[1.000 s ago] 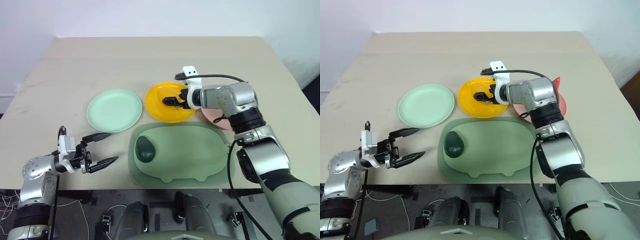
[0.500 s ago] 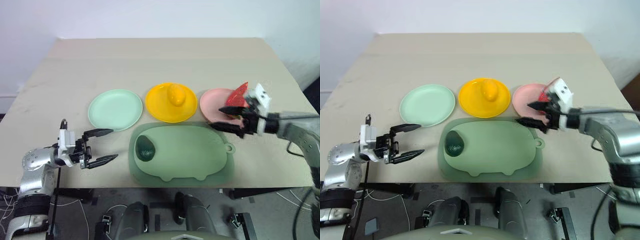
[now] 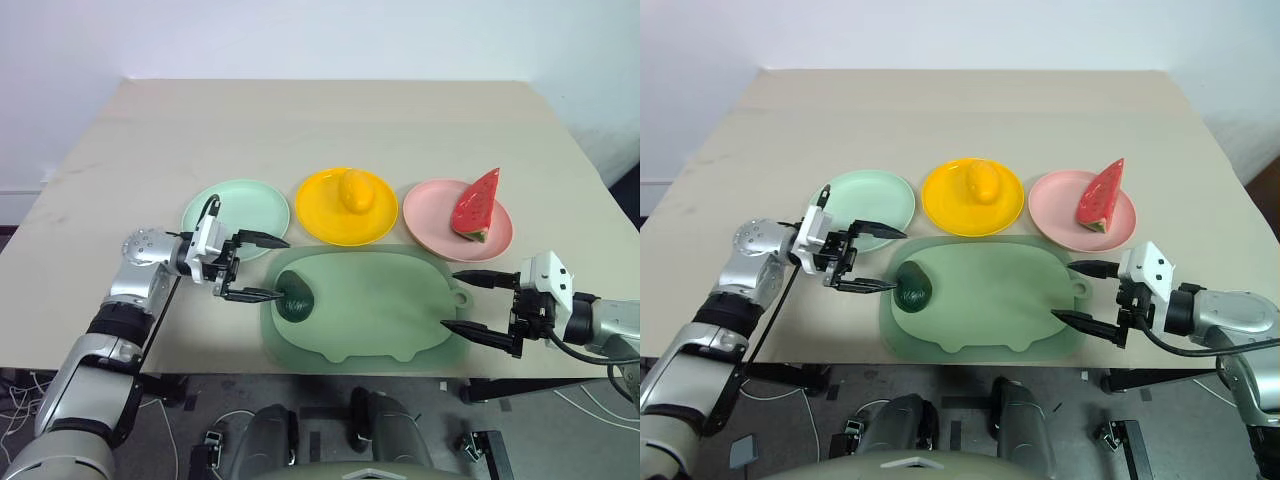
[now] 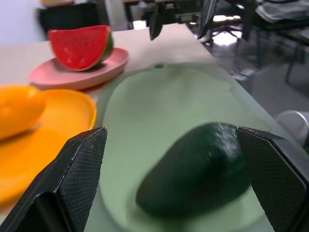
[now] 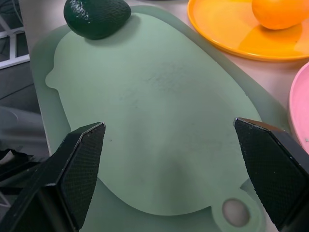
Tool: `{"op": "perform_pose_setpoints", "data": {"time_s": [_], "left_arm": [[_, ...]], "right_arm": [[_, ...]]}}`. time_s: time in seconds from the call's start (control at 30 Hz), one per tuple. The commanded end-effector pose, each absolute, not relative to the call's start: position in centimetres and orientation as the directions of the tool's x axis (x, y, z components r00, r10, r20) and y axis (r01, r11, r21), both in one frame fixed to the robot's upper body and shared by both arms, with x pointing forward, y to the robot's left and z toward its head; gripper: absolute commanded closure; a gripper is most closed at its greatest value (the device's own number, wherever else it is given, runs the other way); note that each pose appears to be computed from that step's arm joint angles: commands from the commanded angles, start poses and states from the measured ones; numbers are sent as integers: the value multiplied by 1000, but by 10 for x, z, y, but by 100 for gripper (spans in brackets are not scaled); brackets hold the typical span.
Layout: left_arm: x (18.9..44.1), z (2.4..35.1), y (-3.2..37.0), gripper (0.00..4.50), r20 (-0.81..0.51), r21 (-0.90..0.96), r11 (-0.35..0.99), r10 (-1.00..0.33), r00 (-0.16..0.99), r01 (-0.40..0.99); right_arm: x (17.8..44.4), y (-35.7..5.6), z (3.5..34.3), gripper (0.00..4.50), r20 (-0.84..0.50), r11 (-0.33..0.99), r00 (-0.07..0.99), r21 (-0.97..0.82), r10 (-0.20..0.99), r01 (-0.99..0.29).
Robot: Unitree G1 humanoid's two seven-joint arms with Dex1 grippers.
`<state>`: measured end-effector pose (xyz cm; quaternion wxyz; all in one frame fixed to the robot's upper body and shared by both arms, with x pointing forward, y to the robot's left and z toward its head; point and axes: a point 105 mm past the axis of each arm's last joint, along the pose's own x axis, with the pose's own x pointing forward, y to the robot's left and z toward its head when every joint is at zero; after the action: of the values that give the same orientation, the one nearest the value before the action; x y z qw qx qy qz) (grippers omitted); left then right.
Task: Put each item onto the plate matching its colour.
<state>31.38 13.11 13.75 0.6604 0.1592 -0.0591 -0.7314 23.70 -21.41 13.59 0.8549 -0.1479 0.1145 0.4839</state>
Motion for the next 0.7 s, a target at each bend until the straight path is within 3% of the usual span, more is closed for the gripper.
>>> {"op": "perform_pose_setpoints", "data": {"time_s": [0.03, 0.43, 0.7], "left_arm": [[316, 140, 118, 0, -178, 297, -188, -974, -139, 936], [298, 126, 101, 0, -201, 200, -328, -936, -289, 923], [292, 119, 101, 0, -191, 182, -340, -933, -306, 923]], "right_arm": [[234, -214, 140, 2, -329, 518, 549, -184, 769, -836], [223, -214, 133, 2, -349, 580, 600, -172, 720, -796], [226, -214, 132, 2, -355, 589, 605, -167, 713, -791]]}}
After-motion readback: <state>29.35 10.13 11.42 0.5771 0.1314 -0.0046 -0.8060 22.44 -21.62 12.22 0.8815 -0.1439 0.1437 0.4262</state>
